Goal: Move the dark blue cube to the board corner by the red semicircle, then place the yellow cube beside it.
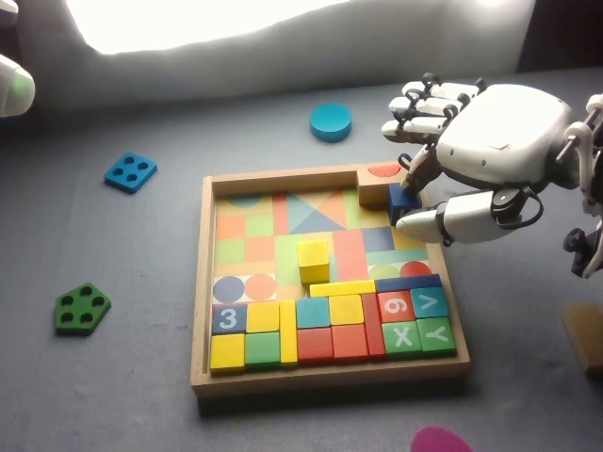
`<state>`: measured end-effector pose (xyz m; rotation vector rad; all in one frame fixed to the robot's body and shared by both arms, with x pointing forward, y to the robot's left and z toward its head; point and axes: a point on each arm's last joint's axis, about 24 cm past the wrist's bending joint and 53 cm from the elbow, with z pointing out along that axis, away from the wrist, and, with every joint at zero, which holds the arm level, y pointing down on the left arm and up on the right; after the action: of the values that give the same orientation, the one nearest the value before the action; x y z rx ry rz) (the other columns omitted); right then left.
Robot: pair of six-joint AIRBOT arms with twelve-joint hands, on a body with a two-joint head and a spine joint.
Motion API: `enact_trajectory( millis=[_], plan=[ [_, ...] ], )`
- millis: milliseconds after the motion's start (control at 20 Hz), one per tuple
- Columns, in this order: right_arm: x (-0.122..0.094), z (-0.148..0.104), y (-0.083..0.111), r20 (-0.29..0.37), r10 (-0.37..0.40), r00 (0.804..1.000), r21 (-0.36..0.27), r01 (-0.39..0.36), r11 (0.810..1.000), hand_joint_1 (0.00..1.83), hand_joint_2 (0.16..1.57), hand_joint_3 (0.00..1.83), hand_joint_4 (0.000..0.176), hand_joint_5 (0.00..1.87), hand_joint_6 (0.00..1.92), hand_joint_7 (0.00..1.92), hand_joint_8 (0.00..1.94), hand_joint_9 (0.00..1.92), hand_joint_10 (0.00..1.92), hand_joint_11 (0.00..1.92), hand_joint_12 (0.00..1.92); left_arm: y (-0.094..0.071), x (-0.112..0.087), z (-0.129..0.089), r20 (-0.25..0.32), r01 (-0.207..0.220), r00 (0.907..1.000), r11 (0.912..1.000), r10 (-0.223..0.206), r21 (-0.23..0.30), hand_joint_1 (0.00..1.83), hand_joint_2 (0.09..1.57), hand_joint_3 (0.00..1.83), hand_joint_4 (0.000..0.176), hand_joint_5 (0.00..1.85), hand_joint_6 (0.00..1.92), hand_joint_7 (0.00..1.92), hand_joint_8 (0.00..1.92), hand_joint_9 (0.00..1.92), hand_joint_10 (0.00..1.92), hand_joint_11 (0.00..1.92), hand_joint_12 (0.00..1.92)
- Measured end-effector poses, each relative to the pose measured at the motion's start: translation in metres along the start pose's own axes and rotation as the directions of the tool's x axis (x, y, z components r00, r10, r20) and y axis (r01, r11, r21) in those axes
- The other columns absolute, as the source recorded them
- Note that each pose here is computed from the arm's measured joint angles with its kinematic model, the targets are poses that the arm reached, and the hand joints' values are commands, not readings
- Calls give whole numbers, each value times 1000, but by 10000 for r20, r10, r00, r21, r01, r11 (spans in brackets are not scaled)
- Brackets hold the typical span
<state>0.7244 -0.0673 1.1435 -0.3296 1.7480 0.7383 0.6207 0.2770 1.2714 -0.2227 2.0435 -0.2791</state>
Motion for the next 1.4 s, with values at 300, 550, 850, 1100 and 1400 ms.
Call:
enact_trajectory(
  millis=[300, 550, 850, 1100, 1400],
  plan=[
    [-12, -1, -5, 139, 344, 9993, 231, -347, 9991, 9, 1193, 2, 0, 904, 12, 201, 1, 23, 4, 0, 0, -1, -1, 0, 22, 6, 10000, 10000, -6, 26, 0, 1255, 0, 16, 80, 2, 53, 2, 53, 3, 0, 394],
    [-46, -4, -7, 1136, 786, 9904, 131, -806, 9967, 3, 1187, 0, 0, 913, 14, 221, 8, 42, 11, 0, 0, -1, -1, 0, 25, 11, 10000, 10000, -11, 54, 0, 1255, 0, 18, 101, 7, 74, 6, 72, 7, 0, 449],
    [-52, -3, 31, 1546, 818, 9846, -784, -703, 9944, 3, 1189, 0, 0, 917, 13, 223, 7, 40, 8, 0, 0, 0, -2, 0, 68, -26, 10000, 10000, 26, -10, 0, 1250, 0, 15, 102, 2, 69, 0, 64, 1, 0, 434],
    [-31, -3, 77, 990, 615, 9932, -1655, -445, 9852, 9, 1187, 0, 0, 918, 10, 228, 5, 45, 9, 0, 0, 0, -2, 0, 73, -29, 10000, 10000, 29, -10, 0, 1252, 0, 18, 93, 0, 59, 0, 61, 0, 0, 428],
    [-2, 5, 94, 200, 741, 9971, -1824, -692, 9808, 14, 1185, 0, 0, 917, 7, 217, 4, 26, 5, 0, 0, 0, -2, 0, 67, -12, 10000, 10000, 12, -8, 0, 1258, 3, 12, 97, 5, 64, 2, 59, 2, 0, 386]
  ],
)
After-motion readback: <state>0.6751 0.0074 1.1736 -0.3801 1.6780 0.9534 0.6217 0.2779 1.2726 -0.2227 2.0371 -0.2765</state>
